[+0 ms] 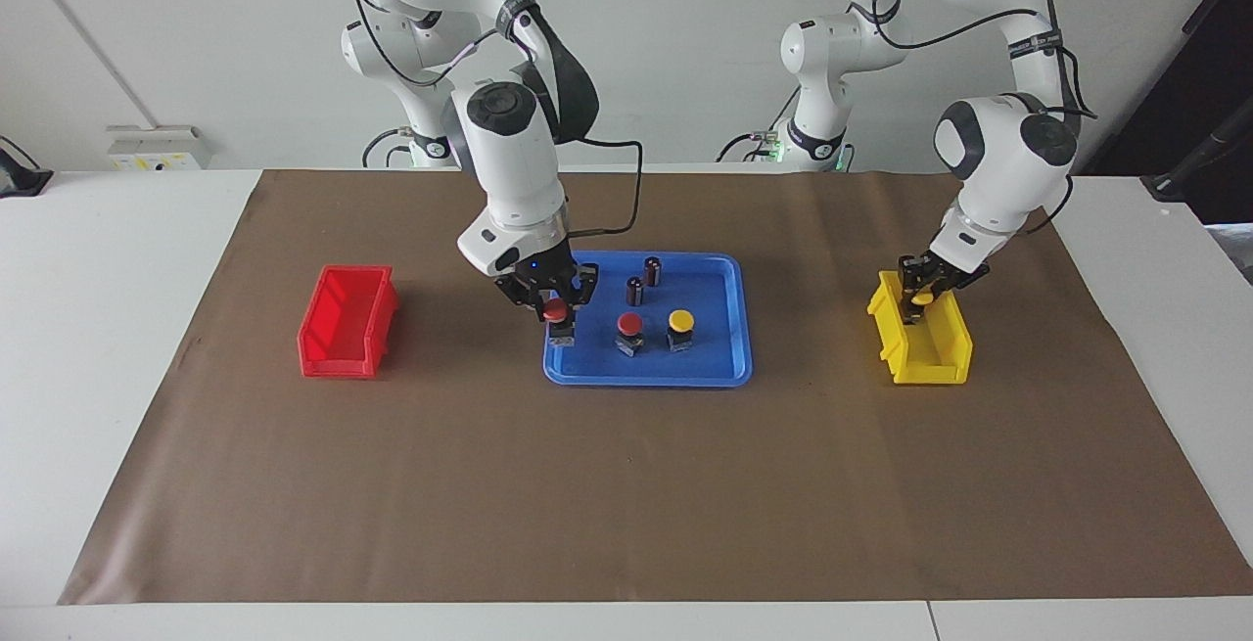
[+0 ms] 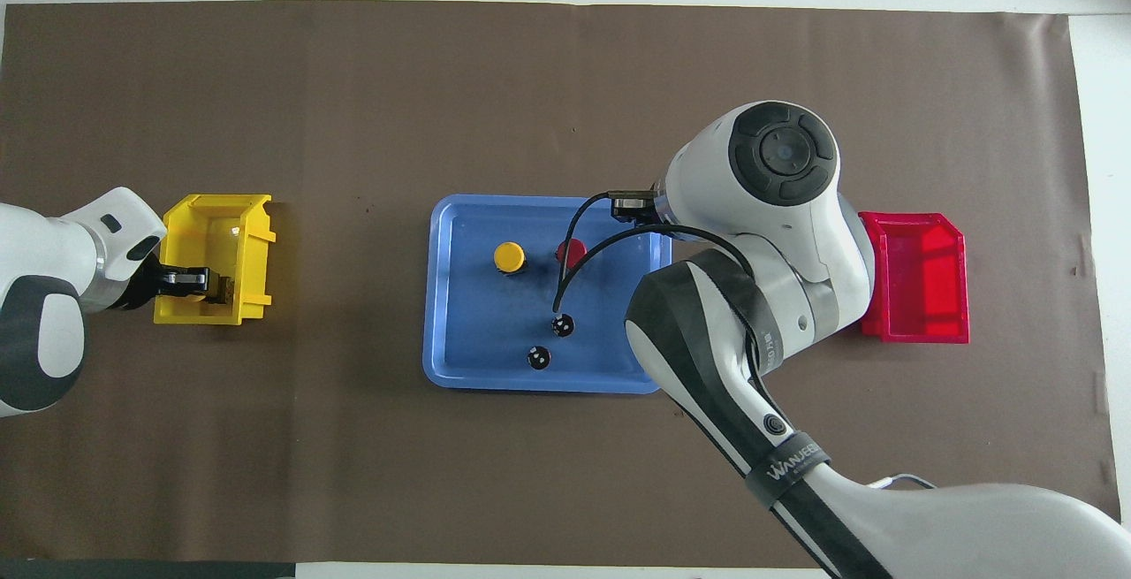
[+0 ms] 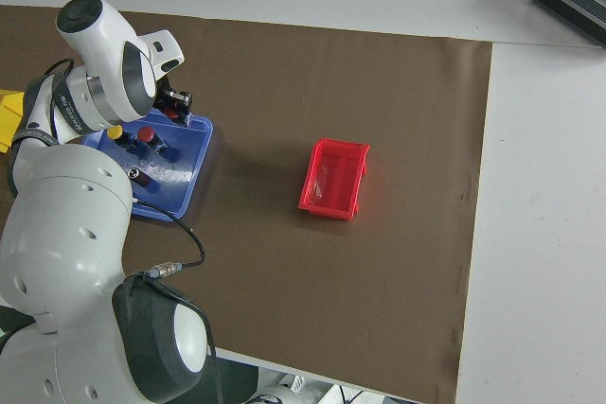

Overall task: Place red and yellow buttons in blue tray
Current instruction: 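Carry the red button to the tray while the left gripper grasps yellow, then release the red button in the tray while the left gripper carries yellow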

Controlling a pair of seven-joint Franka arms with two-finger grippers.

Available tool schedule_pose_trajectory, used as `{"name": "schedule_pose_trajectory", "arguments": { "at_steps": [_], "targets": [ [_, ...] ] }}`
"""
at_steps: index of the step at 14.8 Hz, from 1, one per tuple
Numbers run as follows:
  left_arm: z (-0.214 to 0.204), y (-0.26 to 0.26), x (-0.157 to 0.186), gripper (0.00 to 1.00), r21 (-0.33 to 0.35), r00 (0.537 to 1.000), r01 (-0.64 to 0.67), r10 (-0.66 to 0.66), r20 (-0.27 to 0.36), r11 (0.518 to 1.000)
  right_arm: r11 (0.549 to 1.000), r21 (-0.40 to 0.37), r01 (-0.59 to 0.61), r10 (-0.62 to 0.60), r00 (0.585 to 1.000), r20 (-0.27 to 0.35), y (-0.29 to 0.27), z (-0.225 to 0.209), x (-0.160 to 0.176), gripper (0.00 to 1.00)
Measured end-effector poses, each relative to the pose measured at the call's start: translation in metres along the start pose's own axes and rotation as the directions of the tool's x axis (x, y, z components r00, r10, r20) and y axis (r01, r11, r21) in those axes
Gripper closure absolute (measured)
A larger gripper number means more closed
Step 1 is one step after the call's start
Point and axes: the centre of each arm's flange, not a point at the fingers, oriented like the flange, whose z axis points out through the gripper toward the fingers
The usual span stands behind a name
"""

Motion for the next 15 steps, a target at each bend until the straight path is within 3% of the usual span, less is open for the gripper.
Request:
{"name": "schedule_pose_trajectory", "arguments": {
  "at_steps": [3,5,7,9,12,15],
  "targets": [
    [-0.090,0.020,0.028,0.59,-0.005,1.000,0.009,-0.008,0.020,1.000,1.000,-0.014,0.007,-0.007,1.000,0.027,0.000,0.027,-0.009,0.59],
    [-0.124,0.083,0.036,0.59,-0.004,0.997,0.070,-0.070,-0.015,0.998,1.000,-0.009,0.013,-0.013,1.000,0.017,-0.001,0.039,-0.016,0.59],
    [-0.112,0.175,0.033,0.59,-0.018,0.993,0.101,-0.101,-0.059,0.995,1.000,-0.009,0.019,-0.019,1.000,0.018,-0.001,0.049,-0.022,0.59],
    [-0.080,0.253,0.023,0.59,-0.029,0.993,0.101,-0.103,-0.061,0.994,0.999,-0.011,0.032,-0.032,0.999,0.025,-0.006,0.057,-0.030,0.59],
    [-0.035,0.312,0.017,0.59,-0.036,0.992,0.115,-0.116,-0.050,0.993,0.999,-0.012,0.036,-0.035,0.999,0.026,-0.007,0.062,-0.034,0.56],
    [-0.003,0.330,0.022,0.59,-0.043,0.990,0.132,-0.134,-0.050,0.990,0.999,-0.015,0.029,-0.029,0.999,0.026,-0.004,0.061,-0.032,0.29]
  ]
}}
